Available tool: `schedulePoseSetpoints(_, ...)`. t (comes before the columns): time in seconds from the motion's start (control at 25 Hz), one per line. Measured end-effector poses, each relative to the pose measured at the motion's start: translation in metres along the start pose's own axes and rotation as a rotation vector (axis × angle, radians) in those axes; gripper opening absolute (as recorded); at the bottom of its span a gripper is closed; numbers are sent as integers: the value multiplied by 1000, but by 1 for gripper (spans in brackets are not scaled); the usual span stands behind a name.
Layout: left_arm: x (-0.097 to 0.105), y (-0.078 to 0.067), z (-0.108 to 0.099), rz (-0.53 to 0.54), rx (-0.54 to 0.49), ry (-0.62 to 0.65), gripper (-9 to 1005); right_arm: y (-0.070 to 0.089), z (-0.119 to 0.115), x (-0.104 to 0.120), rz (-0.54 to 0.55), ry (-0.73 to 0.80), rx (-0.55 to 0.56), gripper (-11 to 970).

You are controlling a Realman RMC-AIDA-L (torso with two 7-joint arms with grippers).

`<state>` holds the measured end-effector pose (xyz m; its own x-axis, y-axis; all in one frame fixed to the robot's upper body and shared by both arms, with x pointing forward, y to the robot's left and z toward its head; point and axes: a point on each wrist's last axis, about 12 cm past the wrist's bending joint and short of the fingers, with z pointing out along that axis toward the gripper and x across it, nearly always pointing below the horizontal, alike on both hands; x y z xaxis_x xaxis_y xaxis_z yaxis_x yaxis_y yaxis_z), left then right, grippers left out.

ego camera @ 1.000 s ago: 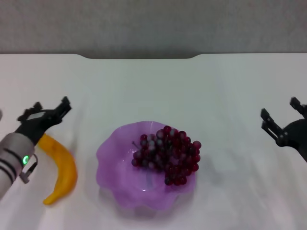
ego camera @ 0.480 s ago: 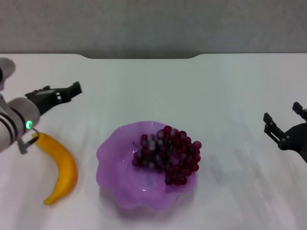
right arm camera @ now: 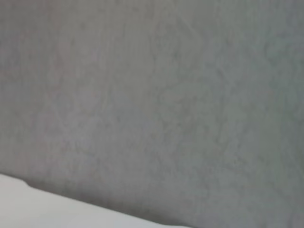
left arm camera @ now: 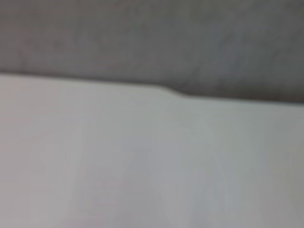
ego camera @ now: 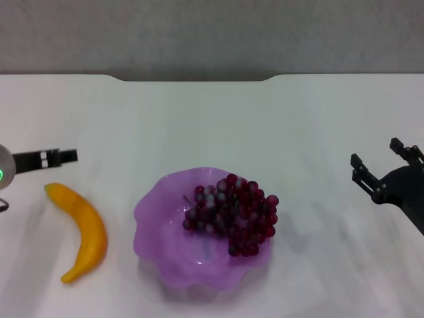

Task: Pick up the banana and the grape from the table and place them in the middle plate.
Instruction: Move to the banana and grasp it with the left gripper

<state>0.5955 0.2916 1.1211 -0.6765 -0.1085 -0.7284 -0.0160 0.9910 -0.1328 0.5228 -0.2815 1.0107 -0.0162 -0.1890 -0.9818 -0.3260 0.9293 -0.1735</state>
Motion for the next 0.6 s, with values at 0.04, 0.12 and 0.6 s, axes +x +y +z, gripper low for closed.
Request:
schedulePoseSetpoints(0.04,1,0,1,3,-8,23,891,-1,0,1,-1,8,2,823)
schedulePoseSetpoints(0.12,-2,-6,3,18,-16,64,892,-5,0,1,0,14,18,822)
schedulePoseSetpoints(0.6,-8,-33,3,28,-115,183,892,-5,-1,3,4,19,28,819)
